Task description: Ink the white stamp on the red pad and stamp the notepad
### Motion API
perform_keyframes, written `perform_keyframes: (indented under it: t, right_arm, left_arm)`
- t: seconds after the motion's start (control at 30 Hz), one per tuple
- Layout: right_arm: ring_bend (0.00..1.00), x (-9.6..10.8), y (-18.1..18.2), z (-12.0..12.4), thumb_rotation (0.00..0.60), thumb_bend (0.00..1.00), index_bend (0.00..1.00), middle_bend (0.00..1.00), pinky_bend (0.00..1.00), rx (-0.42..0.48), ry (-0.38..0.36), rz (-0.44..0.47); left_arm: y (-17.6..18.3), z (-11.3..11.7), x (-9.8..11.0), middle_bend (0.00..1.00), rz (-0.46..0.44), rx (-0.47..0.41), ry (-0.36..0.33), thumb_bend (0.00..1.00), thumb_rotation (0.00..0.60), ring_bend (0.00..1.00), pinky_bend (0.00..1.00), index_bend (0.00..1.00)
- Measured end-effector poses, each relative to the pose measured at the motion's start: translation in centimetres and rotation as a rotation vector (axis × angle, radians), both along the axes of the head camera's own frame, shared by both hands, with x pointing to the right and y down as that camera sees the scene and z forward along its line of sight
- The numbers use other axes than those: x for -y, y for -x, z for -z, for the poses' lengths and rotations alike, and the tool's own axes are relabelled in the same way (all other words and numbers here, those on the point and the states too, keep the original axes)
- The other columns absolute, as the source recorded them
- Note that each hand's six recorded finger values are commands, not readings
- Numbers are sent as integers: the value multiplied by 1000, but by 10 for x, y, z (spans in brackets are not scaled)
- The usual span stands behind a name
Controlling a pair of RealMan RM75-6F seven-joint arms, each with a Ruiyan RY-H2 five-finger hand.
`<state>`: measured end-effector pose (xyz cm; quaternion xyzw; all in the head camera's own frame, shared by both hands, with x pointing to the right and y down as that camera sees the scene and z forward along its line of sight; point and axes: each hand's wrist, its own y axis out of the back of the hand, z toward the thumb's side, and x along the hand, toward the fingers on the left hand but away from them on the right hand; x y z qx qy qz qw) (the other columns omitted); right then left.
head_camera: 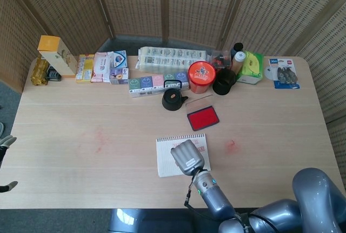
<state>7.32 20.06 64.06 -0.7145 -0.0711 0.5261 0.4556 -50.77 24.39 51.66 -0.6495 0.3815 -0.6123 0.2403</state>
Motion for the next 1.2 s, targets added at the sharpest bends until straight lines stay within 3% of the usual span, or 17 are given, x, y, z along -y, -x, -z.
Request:
perform_keyframes:
  t: [0.37,1.2]
  right_arm:
    - [1000,-23,34,-25,600,478,651,1000,1000,15,36,59]
    - [1000,-18,39,-46,600,479,657,1000,1000,13,59,46]
  left_arm:
    - [3,0,2,0,11,2,-2,0,600,0,9,0]
    - [4,-2,2,0,14,6,4,0,600,0,8,0]
